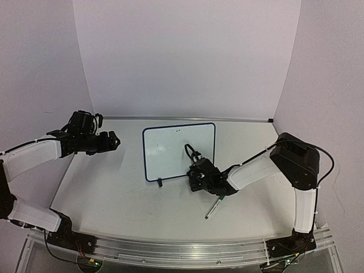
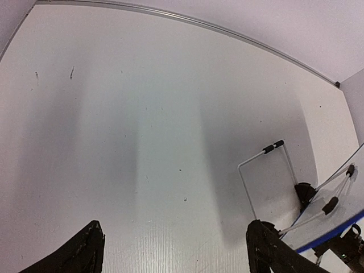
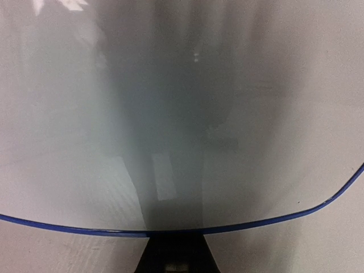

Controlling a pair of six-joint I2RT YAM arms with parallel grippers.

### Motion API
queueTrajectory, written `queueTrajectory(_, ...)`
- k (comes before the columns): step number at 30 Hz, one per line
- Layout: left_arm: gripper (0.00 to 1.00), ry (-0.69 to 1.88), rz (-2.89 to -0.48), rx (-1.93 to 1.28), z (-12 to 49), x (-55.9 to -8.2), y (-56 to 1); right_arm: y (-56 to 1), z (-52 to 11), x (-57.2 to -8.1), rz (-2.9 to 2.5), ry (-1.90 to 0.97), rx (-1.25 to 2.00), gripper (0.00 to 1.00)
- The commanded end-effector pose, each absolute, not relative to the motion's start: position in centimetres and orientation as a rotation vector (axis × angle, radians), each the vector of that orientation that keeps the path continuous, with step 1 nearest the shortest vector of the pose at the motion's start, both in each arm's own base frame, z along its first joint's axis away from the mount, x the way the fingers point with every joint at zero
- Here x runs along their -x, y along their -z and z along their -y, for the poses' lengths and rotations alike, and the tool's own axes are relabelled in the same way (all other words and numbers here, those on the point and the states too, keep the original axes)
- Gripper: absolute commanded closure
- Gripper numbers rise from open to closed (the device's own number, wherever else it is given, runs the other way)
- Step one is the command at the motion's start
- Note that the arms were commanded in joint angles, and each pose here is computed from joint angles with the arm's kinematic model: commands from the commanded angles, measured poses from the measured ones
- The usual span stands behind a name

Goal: Write a sentence on the whiteboard
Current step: Move the whiteboard stand to the center of the board.

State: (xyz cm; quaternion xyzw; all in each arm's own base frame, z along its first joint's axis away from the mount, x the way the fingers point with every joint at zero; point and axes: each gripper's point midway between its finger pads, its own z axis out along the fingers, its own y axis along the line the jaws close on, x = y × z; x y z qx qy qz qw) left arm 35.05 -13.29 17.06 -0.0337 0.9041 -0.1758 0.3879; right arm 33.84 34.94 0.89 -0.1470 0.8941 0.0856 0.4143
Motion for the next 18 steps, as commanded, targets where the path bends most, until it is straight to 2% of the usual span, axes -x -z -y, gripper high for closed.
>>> queueTrajectory(1, 0.14, 0.397, -2.262, 0.132, 11.9, -34.9, -18.4, -0.9, -29.1, -35.4, -2.255, 0.114, 0.118, 1.0)
queueTrajectory(6, 0.15, 0.374, -2.266, 0.126, 11.5, -34.6, -18.3, -1.3, -27.3, -35.9, -2.222, 0.276, 0.072, 1.0)
queueTrajectory(11, 0.14, 0.358, -2.284, 0.108, 11.5, -34.5, -17.7, -1.1, -27.4, -35.9, -2.234, 0.284, 0.078, 0.99)
queueTrajectory(13, 0.14, 0.348, -2.292, 0.103, 11.4, -34.5, -17.4, -1.1, -27.7, -35.8, -2.25, 0.26, 0.082, 0.86)
queueTrajectory(18, 0.14, 0.327, -2.308, 0.1, 11.1, -34.2, -16.8, -1.8, -28.2, -35.2, -2.28, 0.189, 0.102, 0.46)
